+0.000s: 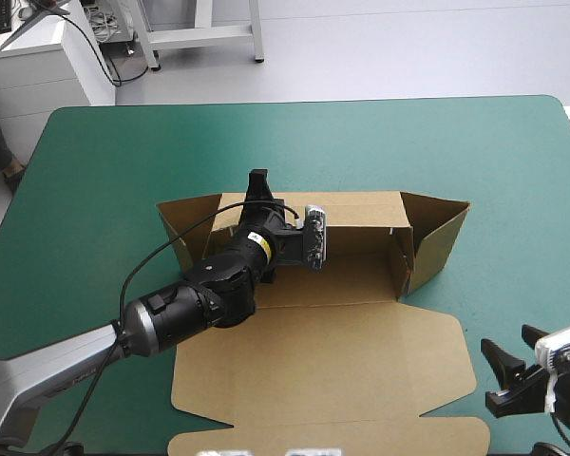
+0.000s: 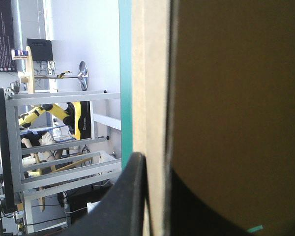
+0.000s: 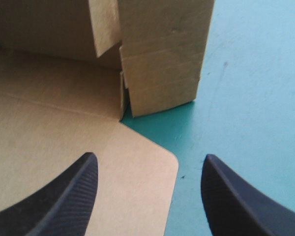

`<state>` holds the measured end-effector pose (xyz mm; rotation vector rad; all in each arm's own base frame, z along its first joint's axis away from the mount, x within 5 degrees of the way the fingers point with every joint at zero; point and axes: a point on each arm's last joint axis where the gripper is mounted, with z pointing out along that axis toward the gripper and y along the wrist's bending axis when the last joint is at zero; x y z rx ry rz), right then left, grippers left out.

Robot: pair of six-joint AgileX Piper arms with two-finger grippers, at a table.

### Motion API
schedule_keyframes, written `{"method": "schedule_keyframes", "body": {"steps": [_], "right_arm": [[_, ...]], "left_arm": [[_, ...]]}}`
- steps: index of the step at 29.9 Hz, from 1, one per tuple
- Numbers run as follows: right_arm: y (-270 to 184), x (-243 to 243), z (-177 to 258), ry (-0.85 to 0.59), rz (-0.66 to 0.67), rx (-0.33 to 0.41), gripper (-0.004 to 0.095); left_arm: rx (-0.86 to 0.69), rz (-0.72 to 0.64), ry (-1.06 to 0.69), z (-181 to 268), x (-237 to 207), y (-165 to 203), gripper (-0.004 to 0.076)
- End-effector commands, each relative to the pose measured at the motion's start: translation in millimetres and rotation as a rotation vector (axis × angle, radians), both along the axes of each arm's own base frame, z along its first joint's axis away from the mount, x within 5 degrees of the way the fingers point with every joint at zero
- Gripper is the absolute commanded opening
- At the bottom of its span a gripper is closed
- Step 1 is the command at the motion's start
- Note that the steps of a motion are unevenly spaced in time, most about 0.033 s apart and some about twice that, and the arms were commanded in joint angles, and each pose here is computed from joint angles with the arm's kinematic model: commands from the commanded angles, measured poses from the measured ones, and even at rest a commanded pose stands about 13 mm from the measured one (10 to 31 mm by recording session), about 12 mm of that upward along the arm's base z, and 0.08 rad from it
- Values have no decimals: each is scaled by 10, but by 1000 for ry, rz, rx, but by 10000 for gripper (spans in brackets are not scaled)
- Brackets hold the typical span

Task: Fold the box

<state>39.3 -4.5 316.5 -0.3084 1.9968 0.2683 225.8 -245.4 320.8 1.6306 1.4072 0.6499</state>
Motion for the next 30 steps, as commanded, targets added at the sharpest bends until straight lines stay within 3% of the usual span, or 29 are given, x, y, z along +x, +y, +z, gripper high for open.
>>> {"method": "schedule_keyframes", "body": {"steps": [1, 15, 23, 30], "right_arm": [[-16, 102, 400, -112, -80, 22, 569], [233, 656, 1385, -133, -290, -97, 553], [490, 1000, 1834, -159, -338, -103, 549], [653, 1313, 2179, -175, -362, -146, 431]], "left_arm": [[-49, 10, 14, 78, -48, 23, -8], [-47, 9, 13, 78, -48, 23, -8], [-50, 4, 13, 80, -48, 18, -8], [-51, 3, 13, 80, -49, 16, -8]]}}
